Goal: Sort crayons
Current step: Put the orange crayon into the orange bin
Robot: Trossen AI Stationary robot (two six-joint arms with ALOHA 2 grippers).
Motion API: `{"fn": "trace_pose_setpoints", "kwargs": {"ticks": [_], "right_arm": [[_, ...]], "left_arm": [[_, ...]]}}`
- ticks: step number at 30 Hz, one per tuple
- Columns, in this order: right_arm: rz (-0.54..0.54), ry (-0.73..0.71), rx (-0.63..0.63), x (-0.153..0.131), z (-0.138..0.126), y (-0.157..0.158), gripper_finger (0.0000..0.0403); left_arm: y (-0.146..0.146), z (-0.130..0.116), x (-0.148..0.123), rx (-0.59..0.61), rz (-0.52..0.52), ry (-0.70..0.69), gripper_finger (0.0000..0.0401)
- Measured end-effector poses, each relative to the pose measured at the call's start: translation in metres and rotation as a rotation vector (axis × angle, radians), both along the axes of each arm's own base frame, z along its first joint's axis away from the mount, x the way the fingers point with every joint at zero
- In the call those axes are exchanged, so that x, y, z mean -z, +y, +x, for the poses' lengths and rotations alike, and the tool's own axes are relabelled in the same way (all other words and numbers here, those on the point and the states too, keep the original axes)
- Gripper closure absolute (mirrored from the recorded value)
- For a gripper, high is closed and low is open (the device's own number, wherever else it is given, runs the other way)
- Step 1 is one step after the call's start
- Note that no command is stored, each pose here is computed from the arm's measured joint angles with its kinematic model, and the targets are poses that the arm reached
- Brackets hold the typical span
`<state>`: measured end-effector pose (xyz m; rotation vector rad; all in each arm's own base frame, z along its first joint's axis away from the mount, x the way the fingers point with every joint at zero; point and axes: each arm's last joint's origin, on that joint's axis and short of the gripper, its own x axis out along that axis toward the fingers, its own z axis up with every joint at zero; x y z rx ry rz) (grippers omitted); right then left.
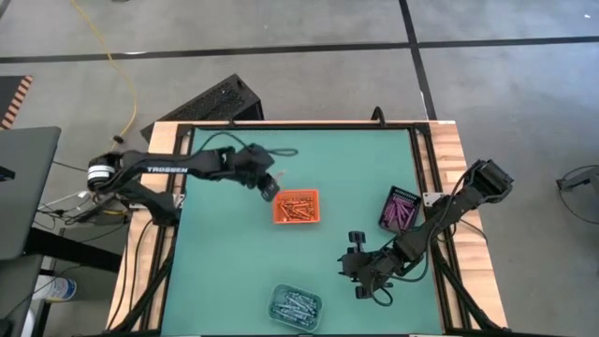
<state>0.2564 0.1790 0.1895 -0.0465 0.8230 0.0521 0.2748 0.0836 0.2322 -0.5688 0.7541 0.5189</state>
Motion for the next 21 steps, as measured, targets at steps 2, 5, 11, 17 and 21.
{"fn": "trace_pose_setpoints", "kwargs": {"ticks": [2, 5, 11, 17, 21], "right_arm": [[0.001, -0.001, 0.001, 0.000, 0.000, 0.000, 0.0253], [0.007, -0.004, 0.011, 0.000, 0.001, -0.001, 0.0253], [0.026, -0.005, 0.039, 0.000, 0.003, -0.003, 0.0253], [0.027, -0.005, 0.038, 0.000, 0.003, -0.003, 0.0253], [0.027, -0.006, 0.039, 0.000, 0.003, -0.003, 0.0253]], "left_arm": [[-0.015, 0.006, -0.004, 0.053, 0.012, -0.040, 0.0401], [-0.033, 0.014, -0.008, 0.119, 0.024, -0.091, 0.0401], [-0.057, 0.021, -0.011, 0.219, 0.051, -0.144, 0.0401], [-0.069, 0.022, -0.012, 0.283, 0.079, -0.145, 0.0401], [-0.072, 0.023, -0.012, 0.290, 0.092, -0.150, 0.0401]]}}
